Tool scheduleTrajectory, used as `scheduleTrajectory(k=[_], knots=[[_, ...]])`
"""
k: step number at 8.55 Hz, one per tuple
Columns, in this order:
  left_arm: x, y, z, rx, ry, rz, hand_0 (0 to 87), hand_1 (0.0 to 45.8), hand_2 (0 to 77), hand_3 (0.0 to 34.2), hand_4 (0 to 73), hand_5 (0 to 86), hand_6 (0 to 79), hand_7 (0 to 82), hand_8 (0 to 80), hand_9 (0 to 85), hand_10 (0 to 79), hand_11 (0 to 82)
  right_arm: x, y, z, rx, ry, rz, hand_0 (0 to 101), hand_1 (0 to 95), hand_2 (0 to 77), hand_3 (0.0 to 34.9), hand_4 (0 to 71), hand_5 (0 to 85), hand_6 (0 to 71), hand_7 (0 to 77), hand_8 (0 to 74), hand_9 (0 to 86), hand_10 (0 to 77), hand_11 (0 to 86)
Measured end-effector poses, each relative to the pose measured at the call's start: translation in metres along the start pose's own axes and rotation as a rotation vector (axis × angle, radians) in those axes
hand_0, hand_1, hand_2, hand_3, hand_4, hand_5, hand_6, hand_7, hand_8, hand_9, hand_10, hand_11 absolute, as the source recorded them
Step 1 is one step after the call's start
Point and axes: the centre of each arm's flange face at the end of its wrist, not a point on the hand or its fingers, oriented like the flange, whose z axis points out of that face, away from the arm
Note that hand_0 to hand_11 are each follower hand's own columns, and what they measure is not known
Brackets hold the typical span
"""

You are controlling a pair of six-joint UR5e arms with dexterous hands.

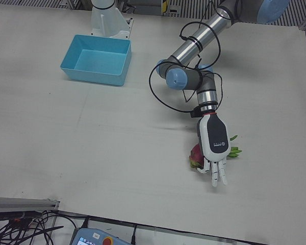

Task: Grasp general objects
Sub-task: 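Close the left hand firmly on the dragon fruit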

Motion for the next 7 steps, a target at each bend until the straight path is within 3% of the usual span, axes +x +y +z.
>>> scheduleTrajectory(k=[4,6,7], knots=[[0.0001,-0.0031,-0.0017,0.028,0.001,0.021,79.6,0.0,0.5,0.0,12.0,45.8,9.3,6.5,1.1,0.5,20.7,6.0,0.0000,0.0000,0.0000,0.000,0.000,0.000,0,2.2,68.7,0.0,0.0,0.5,0.0,0.0,0.0,0.5,0.0,0.5],[-0.0001,-0.0034,-0.0016,0.044,0.002,0.038,79.8,0.0,0.5,0.0,20.7,45.3,26.7,25.6,1.1,0.5,20.7,22.4,0.0000,0.0000,0.0000,0.000,0.000,0.000,0,2.2,68.7,0.0,0.0,0.5,0.0,0.0,0.0,0.5,0.0,0.5],[-0.0010,-0.0025,-0.0010,0.048,0.001,0.044,79.6,0.0,0.5,0.0,23.5,44.7,33.3,34.9,8.7,0.5,20.7,30.0,-0.0001,0.0000,0.0000,0.000,-0.001,0.000,0,2.2,68.7,0.0,0.0,0.5,0.0,0.0,0.0,0.5,0.0,0.5]])
